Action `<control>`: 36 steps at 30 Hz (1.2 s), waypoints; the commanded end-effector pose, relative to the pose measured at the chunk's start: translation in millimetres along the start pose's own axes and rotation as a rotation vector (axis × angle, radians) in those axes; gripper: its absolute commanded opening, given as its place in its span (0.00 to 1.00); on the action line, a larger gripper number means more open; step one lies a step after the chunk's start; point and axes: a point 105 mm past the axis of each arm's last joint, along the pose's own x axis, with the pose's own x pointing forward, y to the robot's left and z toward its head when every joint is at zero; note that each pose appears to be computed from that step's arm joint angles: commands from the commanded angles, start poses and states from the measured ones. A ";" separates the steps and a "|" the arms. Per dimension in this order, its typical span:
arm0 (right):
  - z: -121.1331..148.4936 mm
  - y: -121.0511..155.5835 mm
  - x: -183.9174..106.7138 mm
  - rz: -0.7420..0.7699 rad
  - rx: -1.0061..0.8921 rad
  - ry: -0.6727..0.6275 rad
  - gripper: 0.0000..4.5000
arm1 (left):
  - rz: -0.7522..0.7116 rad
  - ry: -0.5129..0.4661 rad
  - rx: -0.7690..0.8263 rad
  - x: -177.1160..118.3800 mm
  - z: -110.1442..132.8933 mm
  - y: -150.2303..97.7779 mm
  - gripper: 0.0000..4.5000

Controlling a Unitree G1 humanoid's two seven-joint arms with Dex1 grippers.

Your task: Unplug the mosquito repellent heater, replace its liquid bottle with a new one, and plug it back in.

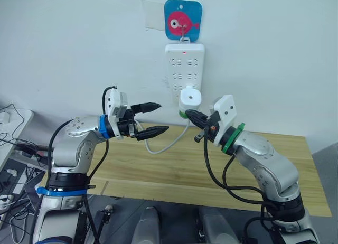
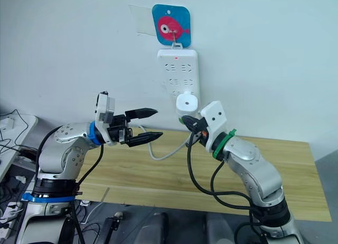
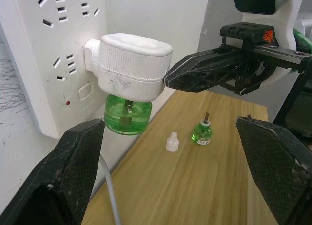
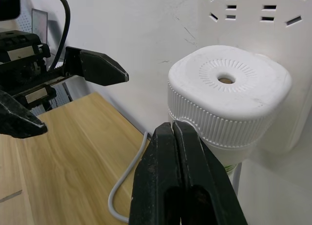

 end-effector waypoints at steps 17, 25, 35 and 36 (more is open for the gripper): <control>12.4 4.9 -11.5 0.020 0.005 -0.044 0.01 | -0.021 -0.028 0.032 2.6 9.5 0.3 1.00; 11.3 4.1 -4.5 0.007 -0.012 -0.033 0.01 | -0.021 -0.029 0.030 3.9 9.3 0.4 1.00; 10.8 -2.5 2.3 -0.029 -0.057 -0.020 0.01 | -0.018 -0.029 0.029 4.1 9.2 -0.2 1.00; 11.0 -3.8 2.7 -0.035 -0.057 -0.021 0.01 | -0.017 -0.029 0.029 4.2 9.3 0.0 1.00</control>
